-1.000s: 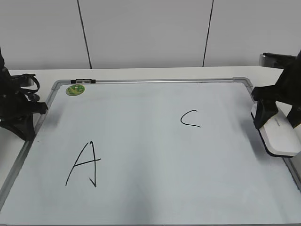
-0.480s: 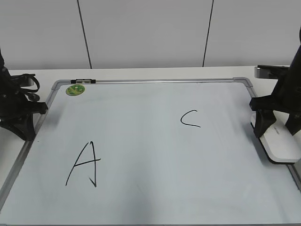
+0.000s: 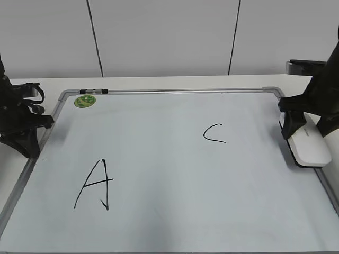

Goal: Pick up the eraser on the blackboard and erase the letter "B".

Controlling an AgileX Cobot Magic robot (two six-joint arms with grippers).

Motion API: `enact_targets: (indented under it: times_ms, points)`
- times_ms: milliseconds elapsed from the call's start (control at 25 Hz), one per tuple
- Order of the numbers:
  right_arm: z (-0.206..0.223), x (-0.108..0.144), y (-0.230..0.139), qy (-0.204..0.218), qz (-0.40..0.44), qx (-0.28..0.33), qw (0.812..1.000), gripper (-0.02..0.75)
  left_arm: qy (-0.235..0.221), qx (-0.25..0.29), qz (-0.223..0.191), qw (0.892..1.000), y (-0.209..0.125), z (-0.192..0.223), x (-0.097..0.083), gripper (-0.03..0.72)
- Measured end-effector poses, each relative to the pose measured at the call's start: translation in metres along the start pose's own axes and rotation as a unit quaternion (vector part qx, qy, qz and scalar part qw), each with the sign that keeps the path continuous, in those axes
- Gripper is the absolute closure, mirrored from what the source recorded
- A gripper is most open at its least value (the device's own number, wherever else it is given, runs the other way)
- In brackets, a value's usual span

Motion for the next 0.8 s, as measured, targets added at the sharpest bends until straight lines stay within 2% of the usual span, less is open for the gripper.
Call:
enact_targets:
  times_ms: [280, 800]
  points:
    - [-0.008, 0.003, 0.013, 0.007, -0.003, -0.034, 0.999, 0.223, 0.0, 0.0, 0.0, 1.0, 0.0, 0.0, 0.0, 0.615]
    - [0.003, 0.005, 0.028, -0.004, -0.006, 0.003, 1.0, 0.223, -0.001, 0.0, -0.001, 1.0, 0.0, 0.0, 0.0, 0.615]
Point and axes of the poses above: a point on each arm's last joint axis where the gripper is mounted, z pointing out along that axis toward the gripper, x along the wrist's bending axis when the last joint is at zero, y = z × x, the point moved 4 cm from there along z, pointing out along that axis toward the gripper, and after that the axes turned 14 degrees about z, right-handed, at the moved point
